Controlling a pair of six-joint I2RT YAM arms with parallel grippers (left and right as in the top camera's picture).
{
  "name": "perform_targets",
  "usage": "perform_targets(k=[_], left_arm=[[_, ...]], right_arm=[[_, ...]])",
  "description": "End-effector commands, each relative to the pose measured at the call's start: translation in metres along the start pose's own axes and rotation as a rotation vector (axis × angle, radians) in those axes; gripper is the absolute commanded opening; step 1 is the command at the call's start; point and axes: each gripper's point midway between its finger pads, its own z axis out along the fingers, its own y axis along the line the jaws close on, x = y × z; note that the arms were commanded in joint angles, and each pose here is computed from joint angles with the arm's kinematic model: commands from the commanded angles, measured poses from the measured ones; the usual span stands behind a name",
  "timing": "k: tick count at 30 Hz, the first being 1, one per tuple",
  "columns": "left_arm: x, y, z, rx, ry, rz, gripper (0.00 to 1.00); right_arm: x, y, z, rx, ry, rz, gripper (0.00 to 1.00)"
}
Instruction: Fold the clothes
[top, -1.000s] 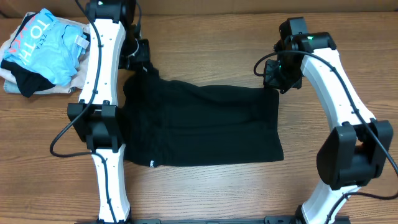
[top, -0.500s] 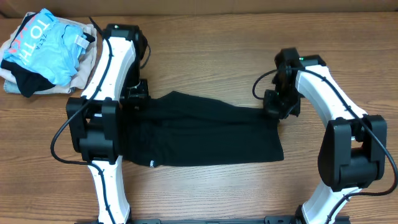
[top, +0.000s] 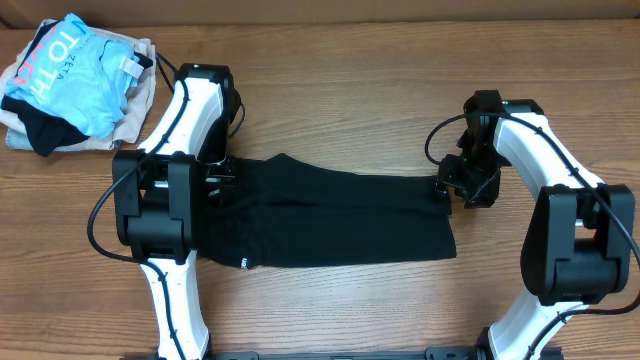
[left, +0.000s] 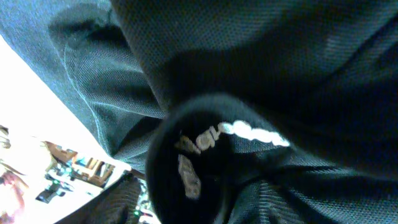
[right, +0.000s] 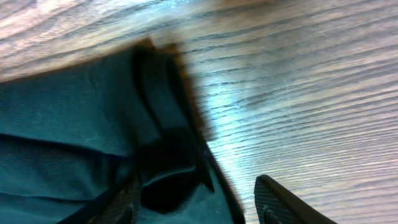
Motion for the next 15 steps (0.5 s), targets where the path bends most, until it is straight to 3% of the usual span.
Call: perform_targets(k=[1, 2, 3, 9, 15], left_arm=[[-0.001, 0.003, 0.001, -0.011, -0.005, -0.004, 0.72], [-0.003, 0.003, 0.001, -0.008, -0.015, -0.007, 0.91], [-0.005, 0.003, 0.001, -0.005, -0.023, -0.010, 1.00], [-0.020, 0.005, -0.024, 0.065, -0.102, -0.048, 1.00], [-0.039, 0.010, -0.087, 0.160, -0.288, -0.088, 1.00]], right_arm=[[0.001, 0.012, -0.001, -0.064, -0.001, -0.033, 0.63], [0.001, 0.016, -0.002, -0.089, 0.000, -0.046, 0.64], [0.000, 0.019, -0.002, -0.104, -0.001, -0.054, 0.64], [0.003, 0.023, 0.005, -0.118, 0.003, -0.069, 0.64], [0.015, 0.023, 0.037, -0.109, 0.017, -0.075, 0.61]])
